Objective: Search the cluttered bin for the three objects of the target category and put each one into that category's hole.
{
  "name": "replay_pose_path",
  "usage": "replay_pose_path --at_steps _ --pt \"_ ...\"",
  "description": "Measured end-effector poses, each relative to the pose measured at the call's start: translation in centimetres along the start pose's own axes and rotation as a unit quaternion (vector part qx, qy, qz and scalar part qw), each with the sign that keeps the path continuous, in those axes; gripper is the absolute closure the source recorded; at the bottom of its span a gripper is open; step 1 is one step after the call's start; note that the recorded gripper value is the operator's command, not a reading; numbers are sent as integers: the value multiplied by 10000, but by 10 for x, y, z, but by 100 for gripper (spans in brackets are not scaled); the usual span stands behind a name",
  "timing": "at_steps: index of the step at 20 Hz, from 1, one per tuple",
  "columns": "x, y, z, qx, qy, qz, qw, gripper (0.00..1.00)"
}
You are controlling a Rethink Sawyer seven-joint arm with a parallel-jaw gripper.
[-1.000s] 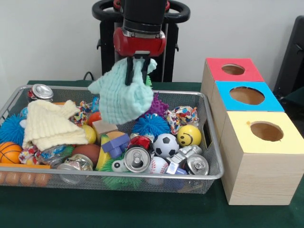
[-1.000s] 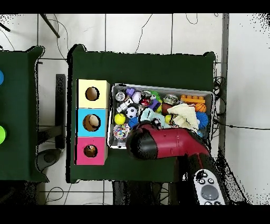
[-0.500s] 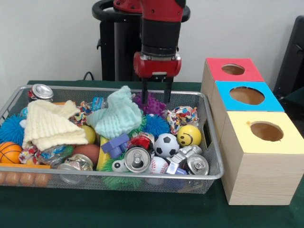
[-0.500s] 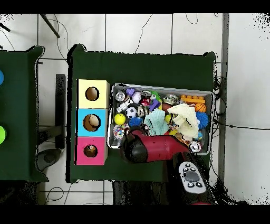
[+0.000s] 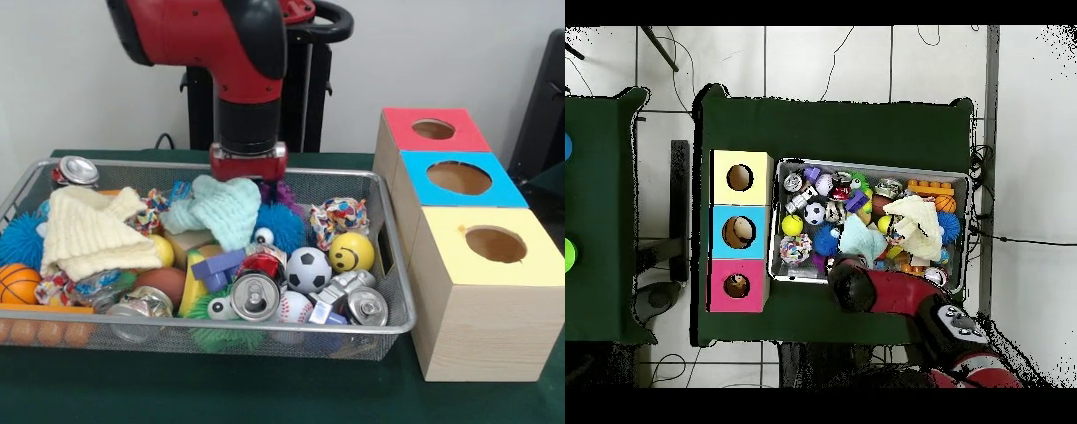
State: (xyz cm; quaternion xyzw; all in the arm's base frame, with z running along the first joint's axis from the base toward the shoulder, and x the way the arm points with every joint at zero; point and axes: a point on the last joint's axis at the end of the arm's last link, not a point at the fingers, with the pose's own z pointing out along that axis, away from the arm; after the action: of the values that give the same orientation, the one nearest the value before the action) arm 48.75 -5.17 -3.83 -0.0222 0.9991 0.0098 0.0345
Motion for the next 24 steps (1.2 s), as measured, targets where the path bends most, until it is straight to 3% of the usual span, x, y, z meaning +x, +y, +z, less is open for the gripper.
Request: replay_pose_path --at_steps 4,9,10,15,17,21,24 --pt "0 -21 -5 -89 54 263 9996 0" --pt "0 -16 -33 -126 269 221 9993 0" --pt "-4 -10 -48 -79 356 148 9992 0" --pt "-20 16 -78 19 534 -98 9985 0" --pt "-30 45 -95 58 623 -341 9975 0" --pt "-47 84 -114 112 657 -671 9955 0" --pt "-57 100 -120 119 647 -776 9948 0"
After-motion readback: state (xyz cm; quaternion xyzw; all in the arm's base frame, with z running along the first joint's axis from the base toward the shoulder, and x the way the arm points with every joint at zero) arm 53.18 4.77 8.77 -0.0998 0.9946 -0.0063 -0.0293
